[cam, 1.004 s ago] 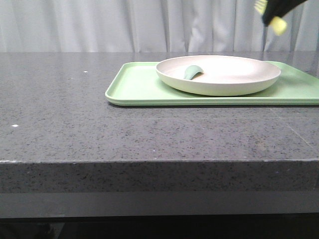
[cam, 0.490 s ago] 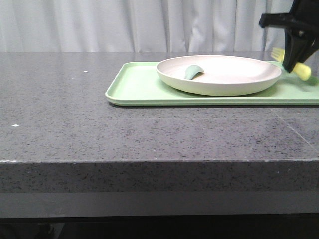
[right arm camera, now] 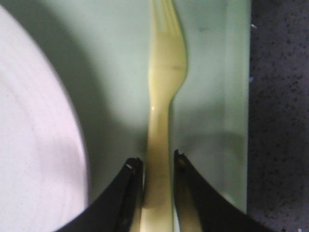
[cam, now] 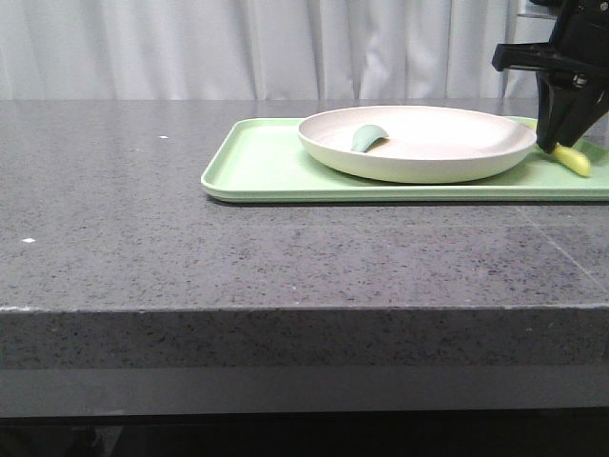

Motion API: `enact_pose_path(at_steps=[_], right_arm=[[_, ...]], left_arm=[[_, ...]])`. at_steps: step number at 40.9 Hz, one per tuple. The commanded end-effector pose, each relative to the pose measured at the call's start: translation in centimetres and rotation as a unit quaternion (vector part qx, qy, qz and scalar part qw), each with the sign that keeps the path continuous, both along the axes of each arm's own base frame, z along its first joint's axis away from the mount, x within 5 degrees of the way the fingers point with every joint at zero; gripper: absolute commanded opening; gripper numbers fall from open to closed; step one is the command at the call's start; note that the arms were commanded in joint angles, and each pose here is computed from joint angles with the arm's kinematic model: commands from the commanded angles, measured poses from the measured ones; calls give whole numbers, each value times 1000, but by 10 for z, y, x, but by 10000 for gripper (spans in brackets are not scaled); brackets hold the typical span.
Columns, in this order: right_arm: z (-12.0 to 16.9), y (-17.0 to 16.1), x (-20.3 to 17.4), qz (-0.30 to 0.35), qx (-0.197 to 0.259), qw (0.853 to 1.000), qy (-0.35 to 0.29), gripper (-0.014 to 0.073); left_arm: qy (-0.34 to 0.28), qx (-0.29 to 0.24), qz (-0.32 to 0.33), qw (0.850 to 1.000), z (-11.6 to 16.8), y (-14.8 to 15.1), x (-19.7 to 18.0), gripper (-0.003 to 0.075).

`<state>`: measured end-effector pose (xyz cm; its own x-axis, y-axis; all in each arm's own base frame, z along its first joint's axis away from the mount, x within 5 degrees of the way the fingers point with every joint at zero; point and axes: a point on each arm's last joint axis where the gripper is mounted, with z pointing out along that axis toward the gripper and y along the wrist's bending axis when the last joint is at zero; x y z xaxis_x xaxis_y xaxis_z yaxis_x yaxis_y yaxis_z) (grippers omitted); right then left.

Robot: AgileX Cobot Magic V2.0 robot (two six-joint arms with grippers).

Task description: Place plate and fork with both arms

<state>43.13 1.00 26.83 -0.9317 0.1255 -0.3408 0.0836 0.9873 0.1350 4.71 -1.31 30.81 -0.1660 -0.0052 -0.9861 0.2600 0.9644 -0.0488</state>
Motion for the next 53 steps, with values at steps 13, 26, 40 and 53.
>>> enact_pose_path(at_steps=[13, 26, 40, 53], right_arm=[[64, -2, -19, 3, -4, 996, -84, 258], [128, -3, -58, 1, -9, 984, -179, -40], [139, -3, -138, 22, -38, 957, -287, -67], [110, -6, -244, 9, -50, 904, -423, -67]], left_arm=[[-46, -13, 0, 999, 15, 0, 0, -18], [-46, -13, 0, 999, 15, 0, 0, -18], [-46, -13, 0, 999, 15, 0, 0, -18], [-46, -13, 0, 999, 15, 0, 0, -18]])
